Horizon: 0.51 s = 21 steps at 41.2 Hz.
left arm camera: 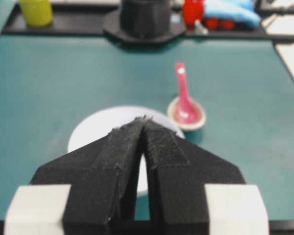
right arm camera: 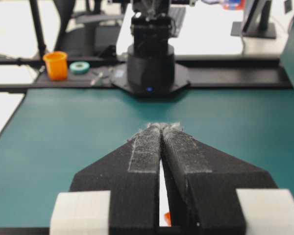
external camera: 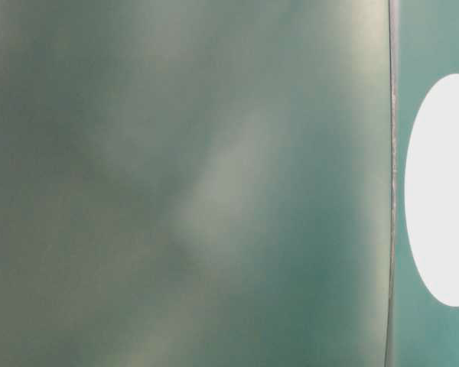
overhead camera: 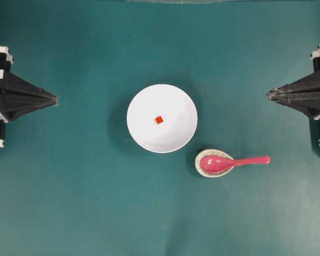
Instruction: Grip the spoon and scoop the red block from the bowl with right arm.
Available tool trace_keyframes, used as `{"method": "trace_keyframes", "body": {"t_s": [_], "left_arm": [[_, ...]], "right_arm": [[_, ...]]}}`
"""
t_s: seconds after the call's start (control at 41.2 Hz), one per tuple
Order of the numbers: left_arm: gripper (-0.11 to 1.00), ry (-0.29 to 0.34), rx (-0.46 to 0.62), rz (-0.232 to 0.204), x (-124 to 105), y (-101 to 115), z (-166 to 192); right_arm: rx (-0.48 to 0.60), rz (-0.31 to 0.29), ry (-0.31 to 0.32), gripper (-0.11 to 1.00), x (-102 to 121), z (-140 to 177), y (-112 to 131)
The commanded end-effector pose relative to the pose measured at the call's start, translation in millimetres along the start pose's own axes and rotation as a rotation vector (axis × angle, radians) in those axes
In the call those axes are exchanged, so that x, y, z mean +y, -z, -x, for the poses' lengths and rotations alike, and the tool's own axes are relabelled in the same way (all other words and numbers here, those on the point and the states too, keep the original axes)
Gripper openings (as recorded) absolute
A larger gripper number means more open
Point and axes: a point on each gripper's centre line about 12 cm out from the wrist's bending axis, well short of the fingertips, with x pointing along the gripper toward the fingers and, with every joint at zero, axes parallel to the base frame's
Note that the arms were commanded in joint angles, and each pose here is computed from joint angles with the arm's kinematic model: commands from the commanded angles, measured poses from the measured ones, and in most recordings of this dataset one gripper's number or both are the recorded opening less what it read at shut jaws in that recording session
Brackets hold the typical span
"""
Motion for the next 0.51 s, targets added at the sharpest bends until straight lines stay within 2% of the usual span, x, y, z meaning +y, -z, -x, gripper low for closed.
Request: {"method": "trace_keyframes", "body": {"t_s": [0.0, 0.267, 0.364, 0.485], "left_arm": [[0.0, 0.002, -0.012, 0.001, -0.3, -9.0, -1.1], [0.0, 0.001, -0.002, 0.009, -0.3, -7.7, -1.1], [0.0, 0.0, -0.002, 0.009, 0.0, -7.7, -1.1], [0.0, 0.001, -0.002, 0.009, -0.3, -7.7, -1.1]], "right_arm": [[-0.026, -0.012, 0.002, 0.0, -0.2, -3.3, -11.4], [0.011, -0.023, 0.003, 0.01, -0.2, -3.3, -7.0], [0.018, -0.027, 0.004, 0.1, -0.3, -3.3, -6.1], [0.027, -0.047, 0.006, 0.27, -0.5, -3.2, -5.0]]}}
